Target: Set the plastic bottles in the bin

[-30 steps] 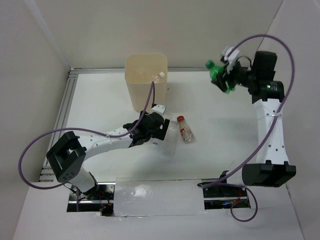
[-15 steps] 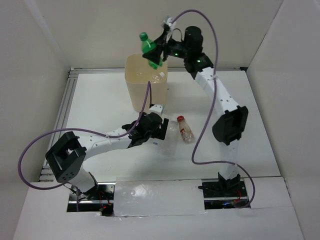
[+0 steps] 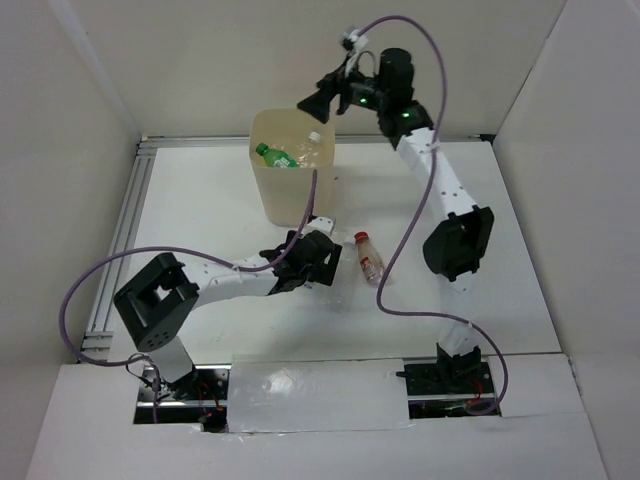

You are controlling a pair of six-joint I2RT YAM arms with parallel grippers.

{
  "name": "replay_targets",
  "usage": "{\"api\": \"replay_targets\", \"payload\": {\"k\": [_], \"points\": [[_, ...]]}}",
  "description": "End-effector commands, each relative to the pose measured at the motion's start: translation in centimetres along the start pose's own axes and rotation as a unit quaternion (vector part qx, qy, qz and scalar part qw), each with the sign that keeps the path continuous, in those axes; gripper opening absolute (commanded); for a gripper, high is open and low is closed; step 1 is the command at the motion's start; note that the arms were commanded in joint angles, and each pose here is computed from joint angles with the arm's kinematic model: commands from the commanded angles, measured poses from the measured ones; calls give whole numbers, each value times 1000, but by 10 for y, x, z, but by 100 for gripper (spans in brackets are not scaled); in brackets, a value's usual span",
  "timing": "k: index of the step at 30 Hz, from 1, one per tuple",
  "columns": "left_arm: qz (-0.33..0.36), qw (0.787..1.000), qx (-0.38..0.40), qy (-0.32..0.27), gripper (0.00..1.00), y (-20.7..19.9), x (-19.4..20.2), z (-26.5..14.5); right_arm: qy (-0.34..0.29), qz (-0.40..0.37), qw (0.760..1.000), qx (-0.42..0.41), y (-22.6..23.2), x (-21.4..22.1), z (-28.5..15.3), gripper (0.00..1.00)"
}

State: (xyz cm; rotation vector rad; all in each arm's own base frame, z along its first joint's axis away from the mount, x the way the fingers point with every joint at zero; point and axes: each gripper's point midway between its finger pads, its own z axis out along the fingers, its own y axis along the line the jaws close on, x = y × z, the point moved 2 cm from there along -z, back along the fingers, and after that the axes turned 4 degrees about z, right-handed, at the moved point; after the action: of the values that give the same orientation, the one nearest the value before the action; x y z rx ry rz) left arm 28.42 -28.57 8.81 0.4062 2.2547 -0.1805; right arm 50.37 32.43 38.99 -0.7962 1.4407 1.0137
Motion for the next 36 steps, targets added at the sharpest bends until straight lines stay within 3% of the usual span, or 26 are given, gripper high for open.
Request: {"api": "replay_targets", "payload": {"k": [1, 2, 5, 6, 8, 9, 11, 12, 14, 15, 16, 17, 18, 19, 21, 23, 27, 30, 31, 36], "points": [[10, 1000, 6, -21, 94, -9, -20, 12, -51, -62, 993, 84, -6, -101, -93, 100], [16, 1000, 6, -7, 94, -12, -11, 22, -11, -37, 994, 103, -16, -79, -107, 100], [27, 1000, -11, 11, 88, -11, -4, 42, 38, -51, 989, 132, -16, -65, -167, 100], [32, 999, -14, 22, 87, -9, 3, 45, 73, -15, 988, 133, -22, -27, -180, 100], [31, 999, -2, 23, 81, -12, 0, 48, 95, -21, 987, 130, -4, -14, -218, 100], [38, 999, -4, 28, 64, -11, 5, 51, 126, 11, 984, 127, -1, 26, -228, 100], [38, 999, 6, 28, 45, -12, 1, 52, 140, -7, 981, 135, 18, 40, -252, 96], [36, 999, 7, 25, 32, -10, -1, 47, 163, 25, 977, 135, 22, 77, -261, 83], [38, 999, 19, 12, 19, -12, -7, 31, 177, 15, 975, 134, 41, 93, -276, 64], [40, 999, 28, 4, 14, -16, -9, 21, 195, 48, 971, 130, 49, 121, -281, 52], [39, 999, 36, -8, 10, -19, -16, 11, 203, 51, 968, 141, 50, 130, -288, 33], [47, 997, 61, -31, 8, -24, -28, -15, 213, 42, 965, 150, 55, 137, -295, 30], [39, 993, 84, -72, 5, -28, -54, -43, 227, 57, 958, 165, 57, 156, -302, 33], [41, 993, 83, -69, 5, -27, -52, -43, 235, 70, 956, 163, 60, 168, -303, 42], [32, 985, 117, -126, 5, -31, -89, -85, 251, 75, 949, 175, 60, 183, -310, 64], [20, 976, 125, -179, 5, -30, -130, -116, 272, 99, 938, 193, 58, 206, -316, 76], [-8, 955, 115, -274, 5, -16, -208, -157, 292, 140, 927, 188, 55, 231, -317, 84], [-50, 941, 71, -328, 5, 7, -259, -161, 299, 157, 923, 184, 54, 241, -314, 87], [-62, 942, 52, -326, 9, 14, -266, -147, 299, 157, 923, 184, 54, 241, -314, 89], [-169, 916, -70, -357, 7, 86, -309, -112, 300, 147, 926, 177, 56, 241, -306, 91]]}}
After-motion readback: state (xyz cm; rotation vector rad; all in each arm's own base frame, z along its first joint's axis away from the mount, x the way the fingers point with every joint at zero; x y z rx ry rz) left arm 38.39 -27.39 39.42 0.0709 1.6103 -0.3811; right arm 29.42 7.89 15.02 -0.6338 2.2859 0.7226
